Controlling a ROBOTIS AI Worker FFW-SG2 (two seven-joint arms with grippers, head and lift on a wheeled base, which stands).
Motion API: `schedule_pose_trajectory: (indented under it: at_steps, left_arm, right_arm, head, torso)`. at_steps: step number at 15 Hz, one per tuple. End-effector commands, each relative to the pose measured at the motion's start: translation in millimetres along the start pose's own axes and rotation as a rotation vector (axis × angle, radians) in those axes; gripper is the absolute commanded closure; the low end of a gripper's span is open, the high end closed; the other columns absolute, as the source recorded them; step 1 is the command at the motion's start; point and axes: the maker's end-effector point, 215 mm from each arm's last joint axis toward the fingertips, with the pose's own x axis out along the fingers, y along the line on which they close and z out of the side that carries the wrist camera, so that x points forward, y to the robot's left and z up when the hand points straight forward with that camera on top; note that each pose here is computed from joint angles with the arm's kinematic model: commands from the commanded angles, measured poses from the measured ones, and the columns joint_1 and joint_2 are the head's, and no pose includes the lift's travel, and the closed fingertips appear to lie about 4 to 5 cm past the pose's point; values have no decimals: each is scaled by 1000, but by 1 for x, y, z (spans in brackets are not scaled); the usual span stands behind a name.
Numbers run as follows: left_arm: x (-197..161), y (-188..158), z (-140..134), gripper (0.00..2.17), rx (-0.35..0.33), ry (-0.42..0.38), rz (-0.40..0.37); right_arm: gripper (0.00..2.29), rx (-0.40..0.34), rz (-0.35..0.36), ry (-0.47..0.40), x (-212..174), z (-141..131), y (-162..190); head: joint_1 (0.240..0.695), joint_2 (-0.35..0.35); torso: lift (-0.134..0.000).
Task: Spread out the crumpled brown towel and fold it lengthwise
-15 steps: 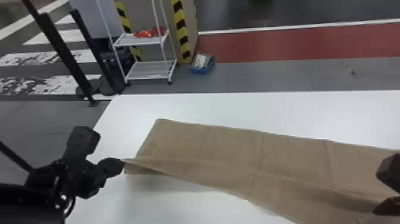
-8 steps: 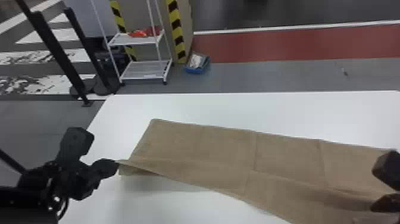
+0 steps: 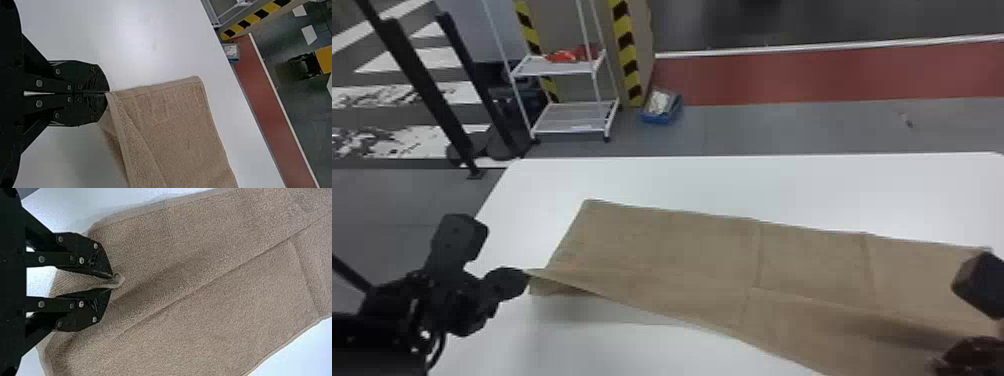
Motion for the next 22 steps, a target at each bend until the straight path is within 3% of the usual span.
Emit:
schedule_pose_trajectory:
  at_steps: [1,6,7,9,17,21,22]
  left_arm:
    - [0,1,1,1781,1,-2,1]
    - [-1,4,2,1781,6,-1,4]
    - [-1,4,2,1781,6,-1,4]
    - [-1,3,1,1781,6,1,4]
    - [-1,2,-1,1781,5,3,-1]
    - [-1,2,2,1781,13,-5,-1]
    - [-2,3,1,1781,15,-6,-1]
  right_arm:
    - [967,-2,7,-7,-1,3,0]
    - [944,30,-9,-23,-10,-3,-13]
    - [643,32,-7,-19,-9,-6,-12]
    - [451,32,-2,-12,-7,-9,-10]
    - [400,8,-8,-50,-22,4,3]
    - [407,-48,-51,-24,-27,2,2]
    - [407,-123,-60,-23,-28,7,-2]
  head:
    - [695,173]
    - [695,172]
    - [695,165]
    - [695,157]
    - [695,172]
    - [695,175]
    - [695,176]
  torso:
    - [-124]
    - [-124]
    - [-124]
    - [-124]
    - [-124]
    - [-124]
    - [-124]
